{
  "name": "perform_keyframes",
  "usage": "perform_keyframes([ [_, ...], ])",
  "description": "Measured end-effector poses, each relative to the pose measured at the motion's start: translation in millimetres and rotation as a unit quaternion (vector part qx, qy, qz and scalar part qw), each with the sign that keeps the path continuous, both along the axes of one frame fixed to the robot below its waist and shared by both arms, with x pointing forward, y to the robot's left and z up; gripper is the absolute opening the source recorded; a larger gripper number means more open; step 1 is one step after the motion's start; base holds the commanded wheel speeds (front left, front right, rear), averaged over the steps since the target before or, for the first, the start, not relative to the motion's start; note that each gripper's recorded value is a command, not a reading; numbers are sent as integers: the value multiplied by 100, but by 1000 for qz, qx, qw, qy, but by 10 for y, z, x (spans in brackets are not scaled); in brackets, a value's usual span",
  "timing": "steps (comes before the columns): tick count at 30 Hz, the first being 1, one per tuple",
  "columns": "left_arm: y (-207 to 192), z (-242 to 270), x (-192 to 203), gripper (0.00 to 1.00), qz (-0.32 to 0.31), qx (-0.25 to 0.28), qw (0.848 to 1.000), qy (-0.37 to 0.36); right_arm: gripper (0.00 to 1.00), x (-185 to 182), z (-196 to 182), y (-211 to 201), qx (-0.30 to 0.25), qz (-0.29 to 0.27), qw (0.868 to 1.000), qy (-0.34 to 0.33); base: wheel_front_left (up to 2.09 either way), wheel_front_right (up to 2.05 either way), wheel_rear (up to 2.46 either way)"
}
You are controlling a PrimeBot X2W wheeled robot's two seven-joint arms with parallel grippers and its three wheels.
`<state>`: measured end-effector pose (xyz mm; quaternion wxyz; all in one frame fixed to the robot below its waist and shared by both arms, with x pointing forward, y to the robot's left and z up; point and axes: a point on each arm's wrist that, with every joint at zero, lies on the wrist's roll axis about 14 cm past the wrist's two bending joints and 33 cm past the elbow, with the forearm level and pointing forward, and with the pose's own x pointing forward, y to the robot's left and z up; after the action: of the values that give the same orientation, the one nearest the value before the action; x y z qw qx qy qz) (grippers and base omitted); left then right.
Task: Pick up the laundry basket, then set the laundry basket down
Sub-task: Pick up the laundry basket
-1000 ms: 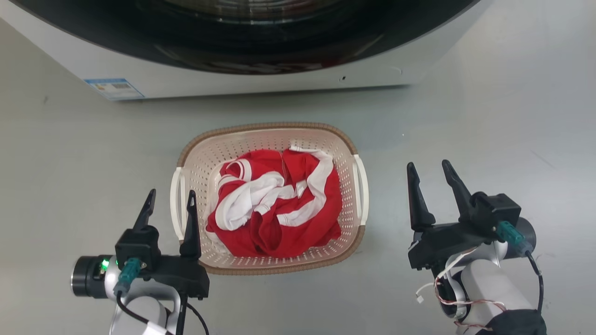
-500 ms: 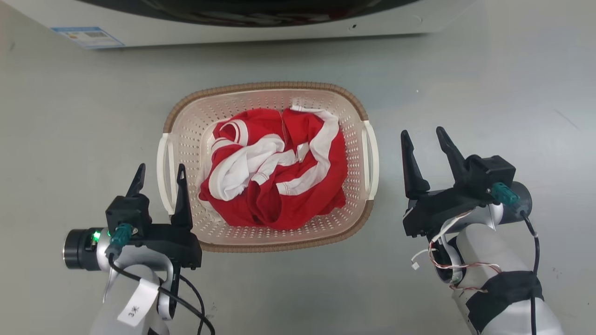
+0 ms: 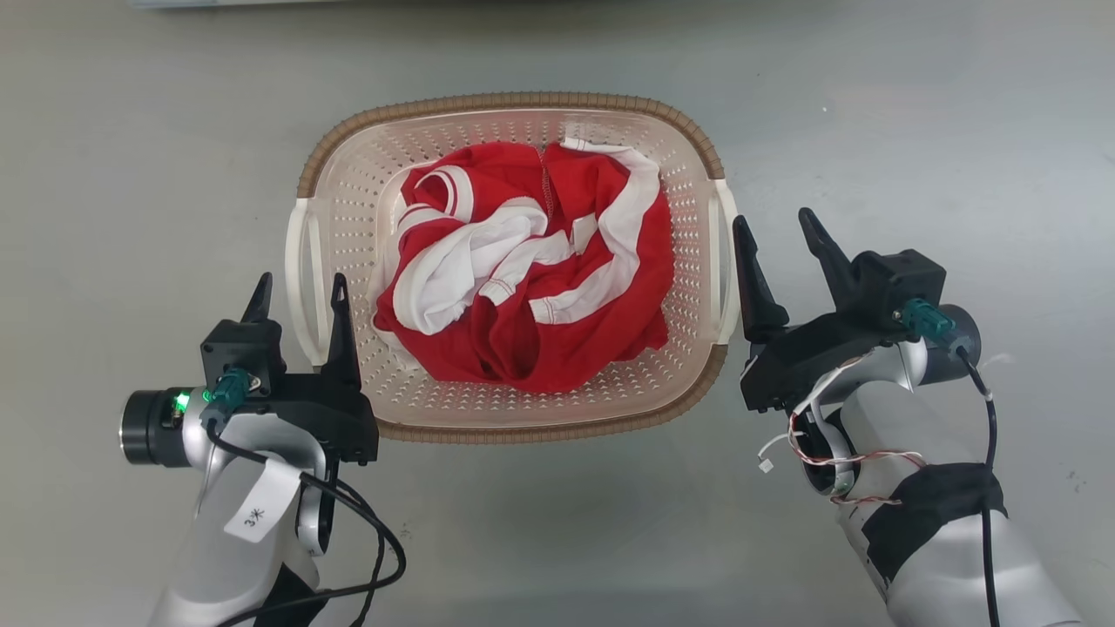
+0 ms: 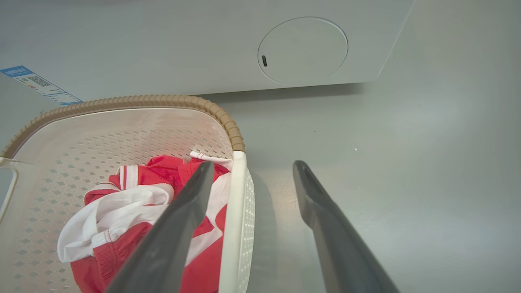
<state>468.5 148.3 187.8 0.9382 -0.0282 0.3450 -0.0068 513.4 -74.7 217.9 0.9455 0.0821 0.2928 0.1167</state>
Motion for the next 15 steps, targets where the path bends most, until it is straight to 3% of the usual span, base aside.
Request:
perform_keyframes([
  [15,59,-282,28,100,1,4,999,34,100,-48,-368,169,7,19,999,47,0,0,0],
])
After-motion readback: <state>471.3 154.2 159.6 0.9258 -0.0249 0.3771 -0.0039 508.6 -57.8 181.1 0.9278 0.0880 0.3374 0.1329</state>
